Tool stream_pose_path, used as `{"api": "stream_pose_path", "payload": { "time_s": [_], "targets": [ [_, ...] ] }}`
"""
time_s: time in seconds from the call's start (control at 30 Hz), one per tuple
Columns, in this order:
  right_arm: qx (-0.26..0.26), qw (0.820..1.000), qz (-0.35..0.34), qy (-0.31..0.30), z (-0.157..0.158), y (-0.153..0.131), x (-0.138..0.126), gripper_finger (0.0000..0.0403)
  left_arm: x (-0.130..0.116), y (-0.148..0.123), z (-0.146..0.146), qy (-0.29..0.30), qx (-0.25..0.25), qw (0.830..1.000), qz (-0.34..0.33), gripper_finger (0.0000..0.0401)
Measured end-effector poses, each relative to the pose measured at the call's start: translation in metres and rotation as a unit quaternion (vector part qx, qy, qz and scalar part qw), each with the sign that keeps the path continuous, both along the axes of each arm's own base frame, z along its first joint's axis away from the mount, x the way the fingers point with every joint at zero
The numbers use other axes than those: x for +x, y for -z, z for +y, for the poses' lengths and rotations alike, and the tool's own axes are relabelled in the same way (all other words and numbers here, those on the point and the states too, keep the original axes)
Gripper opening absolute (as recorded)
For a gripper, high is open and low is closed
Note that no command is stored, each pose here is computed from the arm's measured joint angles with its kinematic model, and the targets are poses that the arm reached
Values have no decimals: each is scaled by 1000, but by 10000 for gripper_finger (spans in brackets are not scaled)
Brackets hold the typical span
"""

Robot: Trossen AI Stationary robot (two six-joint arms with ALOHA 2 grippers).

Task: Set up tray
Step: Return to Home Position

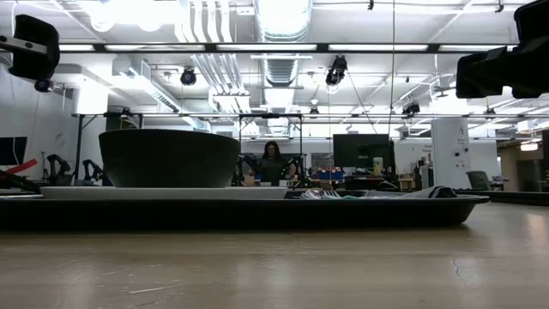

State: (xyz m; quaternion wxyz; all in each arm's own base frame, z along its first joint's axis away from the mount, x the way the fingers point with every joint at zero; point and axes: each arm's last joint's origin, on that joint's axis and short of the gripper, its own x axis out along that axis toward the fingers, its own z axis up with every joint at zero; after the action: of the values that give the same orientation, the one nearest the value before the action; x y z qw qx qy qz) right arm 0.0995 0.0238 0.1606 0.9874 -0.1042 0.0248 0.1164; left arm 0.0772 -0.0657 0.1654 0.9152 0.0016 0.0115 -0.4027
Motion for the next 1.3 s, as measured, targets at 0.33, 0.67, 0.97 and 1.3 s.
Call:
{"api": "stream_pose_path", "payload": {
  "time_s": [0.33,0.67,0.97,1.3],
  "targets": [
    [0,1000,0,0,0,0,0,84,0,0,0,0,0,1000,0,71],
    [0,1000,0,0,0,0,0,70,0,0,0,0,0,1000,0,71],
    [0,1000,0,0,0,0,0,76,0,0,0,0,0,1000,0,71],
    [0,1000,0,0,0,0,0,84,0,0,0,0,0,1000,0,71]
  ]
}}
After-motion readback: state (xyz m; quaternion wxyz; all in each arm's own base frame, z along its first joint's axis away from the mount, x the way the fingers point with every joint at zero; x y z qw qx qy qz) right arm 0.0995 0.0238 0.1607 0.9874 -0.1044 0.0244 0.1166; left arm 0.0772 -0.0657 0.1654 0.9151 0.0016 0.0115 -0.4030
